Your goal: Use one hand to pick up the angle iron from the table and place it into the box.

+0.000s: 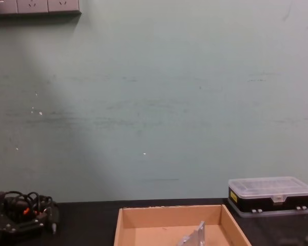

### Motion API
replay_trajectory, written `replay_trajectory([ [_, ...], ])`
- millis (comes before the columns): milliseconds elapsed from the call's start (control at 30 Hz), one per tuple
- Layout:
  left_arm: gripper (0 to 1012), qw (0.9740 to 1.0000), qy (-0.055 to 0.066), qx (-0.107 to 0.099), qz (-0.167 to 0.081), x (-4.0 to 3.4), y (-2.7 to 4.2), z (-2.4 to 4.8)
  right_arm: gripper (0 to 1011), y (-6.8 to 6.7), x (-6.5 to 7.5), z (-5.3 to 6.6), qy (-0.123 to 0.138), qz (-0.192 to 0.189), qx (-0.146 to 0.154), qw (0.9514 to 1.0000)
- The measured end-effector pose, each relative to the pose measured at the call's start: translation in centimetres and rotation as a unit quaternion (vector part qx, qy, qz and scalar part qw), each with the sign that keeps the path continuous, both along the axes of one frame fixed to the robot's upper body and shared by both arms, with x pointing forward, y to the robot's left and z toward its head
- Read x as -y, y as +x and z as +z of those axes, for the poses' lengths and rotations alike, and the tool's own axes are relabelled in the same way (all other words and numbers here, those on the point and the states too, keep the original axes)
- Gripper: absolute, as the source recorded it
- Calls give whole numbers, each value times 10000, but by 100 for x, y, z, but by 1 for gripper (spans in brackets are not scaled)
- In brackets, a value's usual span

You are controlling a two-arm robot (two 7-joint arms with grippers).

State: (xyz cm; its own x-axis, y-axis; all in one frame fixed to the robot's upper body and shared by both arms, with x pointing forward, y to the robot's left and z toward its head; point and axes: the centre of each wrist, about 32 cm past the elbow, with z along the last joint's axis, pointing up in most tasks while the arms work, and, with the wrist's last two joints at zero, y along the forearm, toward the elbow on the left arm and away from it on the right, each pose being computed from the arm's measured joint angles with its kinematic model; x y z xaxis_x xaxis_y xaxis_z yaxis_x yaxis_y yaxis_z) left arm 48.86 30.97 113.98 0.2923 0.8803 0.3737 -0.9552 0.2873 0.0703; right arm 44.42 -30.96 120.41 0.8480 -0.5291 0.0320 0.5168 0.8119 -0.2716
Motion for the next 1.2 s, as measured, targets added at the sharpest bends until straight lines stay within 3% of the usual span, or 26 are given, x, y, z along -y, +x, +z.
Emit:
replay_trajectory([
  [333,1000,10000,0,0,0,0,0,0,1004,-229,-125,-128,-17,466,-570,9973],
  [600,1000,10000,0,0,0,0,0,0,1004,-292,-197,-213,-96,677,-786,9946],
  [833,1000,10000,-1,0,0,0,0,0,1004,-301,-242,-242,-374,702,-649,9947],
  [967,1000,10000,0,0,0,0,0,0,1004,-299,-282,-262,-728,703,-398,9941],
  [1200,1000,10000,0,0,0,0,0,0,1004,-291,-338,-329,-945,722,-292,9925],
])
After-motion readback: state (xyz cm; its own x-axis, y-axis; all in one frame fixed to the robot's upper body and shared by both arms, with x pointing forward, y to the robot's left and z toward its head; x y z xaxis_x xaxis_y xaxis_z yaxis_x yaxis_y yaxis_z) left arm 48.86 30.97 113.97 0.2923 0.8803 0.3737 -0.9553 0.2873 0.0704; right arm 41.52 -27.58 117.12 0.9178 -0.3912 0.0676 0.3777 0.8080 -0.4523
